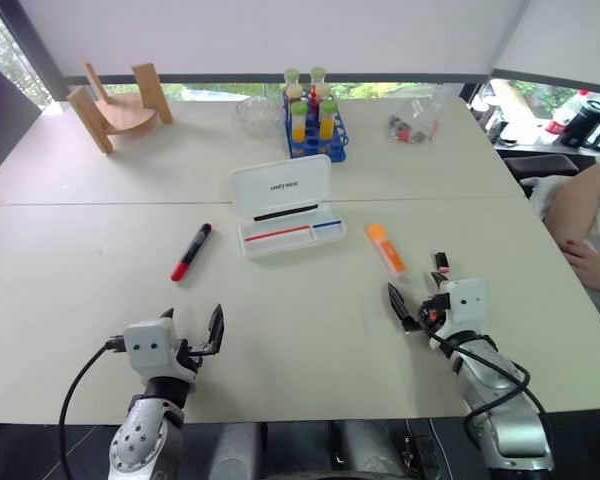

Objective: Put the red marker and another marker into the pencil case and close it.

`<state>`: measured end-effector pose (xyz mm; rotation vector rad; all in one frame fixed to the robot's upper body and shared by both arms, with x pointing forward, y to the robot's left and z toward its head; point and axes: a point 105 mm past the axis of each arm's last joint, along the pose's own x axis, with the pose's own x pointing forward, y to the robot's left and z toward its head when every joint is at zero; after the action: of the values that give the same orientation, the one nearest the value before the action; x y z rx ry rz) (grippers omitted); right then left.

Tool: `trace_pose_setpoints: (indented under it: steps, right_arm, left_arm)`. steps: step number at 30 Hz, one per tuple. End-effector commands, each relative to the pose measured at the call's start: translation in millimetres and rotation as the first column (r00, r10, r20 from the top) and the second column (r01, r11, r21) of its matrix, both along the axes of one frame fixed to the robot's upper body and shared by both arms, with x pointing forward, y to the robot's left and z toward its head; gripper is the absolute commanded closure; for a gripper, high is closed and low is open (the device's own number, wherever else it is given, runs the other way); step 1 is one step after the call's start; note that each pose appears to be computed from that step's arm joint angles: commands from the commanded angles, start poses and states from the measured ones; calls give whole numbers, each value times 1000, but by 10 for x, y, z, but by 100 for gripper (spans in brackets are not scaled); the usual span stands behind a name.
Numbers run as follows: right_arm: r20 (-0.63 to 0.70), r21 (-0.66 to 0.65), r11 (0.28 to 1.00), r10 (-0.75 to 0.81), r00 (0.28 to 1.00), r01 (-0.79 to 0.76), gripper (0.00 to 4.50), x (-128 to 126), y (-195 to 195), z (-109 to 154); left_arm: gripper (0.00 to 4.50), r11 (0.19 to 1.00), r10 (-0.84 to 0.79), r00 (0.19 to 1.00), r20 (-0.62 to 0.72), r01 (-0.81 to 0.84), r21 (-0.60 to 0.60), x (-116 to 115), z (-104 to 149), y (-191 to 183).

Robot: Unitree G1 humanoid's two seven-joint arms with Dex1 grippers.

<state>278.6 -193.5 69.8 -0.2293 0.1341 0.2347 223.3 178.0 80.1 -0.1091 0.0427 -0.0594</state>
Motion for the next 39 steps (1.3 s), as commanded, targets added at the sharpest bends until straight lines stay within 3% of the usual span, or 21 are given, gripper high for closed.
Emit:
trace_pose_setpoints:
  steps: [1, 5, 10, 13, 17, 25, 31, 32, 34, 39]
  right_arm:
    - [88, -31, 991, 133, 987, -130, 0, 27, 101, 375]
    - [83, -69, 948, 315, 946, -310, 0, 40, 230, 630]
    - [-36, -76, 836, 543, 839, -544, 0, 65, 322, 879]
    - [-123, -92, 768, 623, 773, -634, 0, 50, 300, 1005]
    - [-159, -109, 731, 656, 737, -674, 0, 34, 251, 1209]
    - [-102, -167, 757, 624, 775, -632, 0, 72, 238, 1392]
    - [-64, -166, 769, 617, 785, -618, 0, 96, 263, 1478]
    - [-64, -171, 768, 617, 785, -618, 0, 96, 269, 1479]
    - [-58, -171, 768, 618, 784, -618, 0, 102, 284, 1492]
    - [-50, -170, 767, 620, 783, -618, 0, 124, 308, 1504]
  left_arm:
    - [3, 982, -185, 973, 137, 176, 75, 146, 402, -62]
    - [3, 894, -431, 894, 125, 404, 193, 375, 607, -103]
    - [3, 655, -744, 669, 3, 728, 202, 677, 672, -266]
    - [3, 509, -839, 537, -86, 832, 222, 846, 585, -347]
    - [3, 386, -895, 424, -140, 892, 235, 1073, 545, -449]
    - [3, 237, -925, 296, -237, 940, 247, 1249, 315, -673]
    - [3, 262, -899, 336, -281, 926, 271, 1398, 157, -679]
    - [54, 265, -897, 340, -282, 925, 273, 1410, 148, -678]
    - [115, 264, -901, 334, -279, 929, 259, 1405, 130, -680]
    - [358, 232, -912, 293, -287, 945, 230, 1301, 120, -617]
